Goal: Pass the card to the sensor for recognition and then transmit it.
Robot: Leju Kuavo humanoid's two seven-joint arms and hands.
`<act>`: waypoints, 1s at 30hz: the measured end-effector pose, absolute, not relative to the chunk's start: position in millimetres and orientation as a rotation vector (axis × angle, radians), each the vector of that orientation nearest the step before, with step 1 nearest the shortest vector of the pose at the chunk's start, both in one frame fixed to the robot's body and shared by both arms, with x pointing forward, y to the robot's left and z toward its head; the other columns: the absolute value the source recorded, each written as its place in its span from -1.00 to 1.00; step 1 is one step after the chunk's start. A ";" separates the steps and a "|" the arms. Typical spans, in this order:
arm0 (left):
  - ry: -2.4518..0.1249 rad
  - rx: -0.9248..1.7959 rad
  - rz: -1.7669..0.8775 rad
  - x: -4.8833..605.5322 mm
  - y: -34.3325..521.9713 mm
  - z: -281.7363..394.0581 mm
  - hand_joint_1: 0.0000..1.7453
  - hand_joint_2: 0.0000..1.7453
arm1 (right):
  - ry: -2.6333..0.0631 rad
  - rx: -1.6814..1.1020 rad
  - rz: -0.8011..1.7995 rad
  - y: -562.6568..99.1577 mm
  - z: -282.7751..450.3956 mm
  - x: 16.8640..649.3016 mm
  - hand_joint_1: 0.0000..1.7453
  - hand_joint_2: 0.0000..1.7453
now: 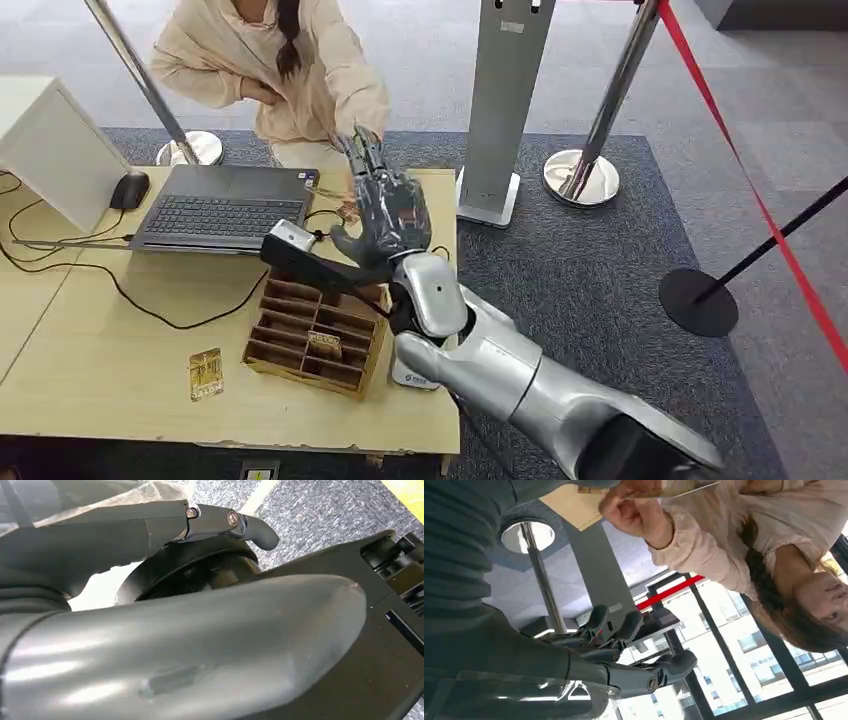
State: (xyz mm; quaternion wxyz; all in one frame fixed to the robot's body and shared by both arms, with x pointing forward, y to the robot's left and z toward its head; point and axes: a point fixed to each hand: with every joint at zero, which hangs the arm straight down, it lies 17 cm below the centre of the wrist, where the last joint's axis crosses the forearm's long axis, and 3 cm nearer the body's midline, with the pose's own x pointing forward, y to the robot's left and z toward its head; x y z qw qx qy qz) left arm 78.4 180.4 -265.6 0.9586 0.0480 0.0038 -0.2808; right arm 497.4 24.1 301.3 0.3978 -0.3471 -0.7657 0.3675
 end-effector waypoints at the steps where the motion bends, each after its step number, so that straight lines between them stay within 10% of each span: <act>1: 0.009 0.098 -0.569 78.3 180.4 -265.6 -1.00 -1.00 | -1.948 -0.871 0.934 27.1 302.3 495.5 -1.00 1.00; 30: -0.013 0.089 -0.560 78.1 180.7 -266.9 -1.00 -1.00 | -2.205 -0.810 0.997 49.9 345.4 383.0 -1.00 1.00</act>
